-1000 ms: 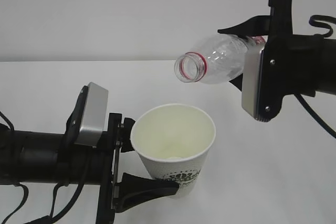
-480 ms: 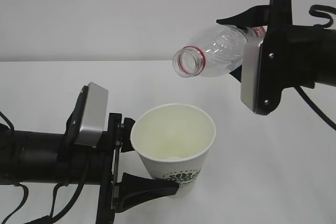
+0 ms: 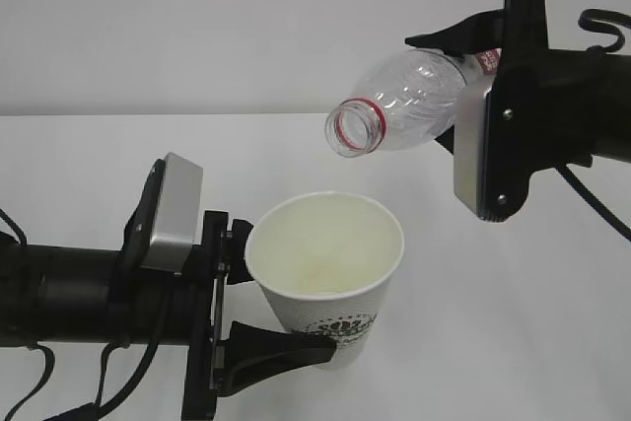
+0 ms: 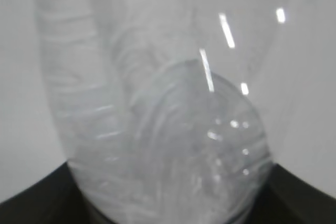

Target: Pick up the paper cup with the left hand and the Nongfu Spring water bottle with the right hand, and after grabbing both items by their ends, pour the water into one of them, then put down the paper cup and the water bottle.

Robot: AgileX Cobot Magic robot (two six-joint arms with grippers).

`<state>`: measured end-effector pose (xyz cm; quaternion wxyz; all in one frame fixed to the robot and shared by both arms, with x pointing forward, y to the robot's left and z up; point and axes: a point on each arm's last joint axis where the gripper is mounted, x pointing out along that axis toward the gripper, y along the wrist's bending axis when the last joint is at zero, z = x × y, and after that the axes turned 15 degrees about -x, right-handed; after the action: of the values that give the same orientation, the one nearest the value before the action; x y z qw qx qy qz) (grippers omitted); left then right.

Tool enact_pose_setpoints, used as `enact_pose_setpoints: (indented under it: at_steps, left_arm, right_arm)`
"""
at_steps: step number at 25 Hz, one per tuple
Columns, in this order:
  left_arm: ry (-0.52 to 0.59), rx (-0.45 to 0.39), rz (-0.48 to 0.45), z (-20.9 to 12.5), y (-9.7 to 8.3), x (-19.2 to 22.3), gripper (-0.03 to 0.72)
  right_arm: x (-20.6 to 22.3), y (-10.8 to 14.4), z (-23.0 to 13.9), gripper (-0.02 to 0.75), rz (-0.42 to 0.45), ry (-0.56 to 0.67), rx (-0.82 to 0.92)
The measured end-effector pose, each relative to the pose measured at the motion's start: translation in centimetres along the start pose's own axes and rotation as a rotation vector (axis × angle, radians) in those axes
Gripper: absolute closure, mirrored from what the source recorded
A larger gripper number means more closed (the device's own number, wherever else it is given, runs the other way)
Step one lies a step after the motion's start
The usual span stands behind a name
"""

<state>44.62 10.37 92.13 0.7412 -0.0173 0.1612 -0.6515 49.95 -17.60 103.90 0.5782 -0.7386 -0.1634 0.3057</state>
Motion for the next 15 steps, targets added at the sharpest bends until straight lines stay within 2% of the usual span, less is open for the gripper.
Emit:
enact_pose_setpoints:
  at_steps: [15]
  left_arm:
    - [-0.018, -0.014, 0.026, 0.16, 0.24, -0.01, 0.145]
  right_arm:
    - [0.00, -0.04, -0.04, 0.234, -0.004, 0.004, -0.055]
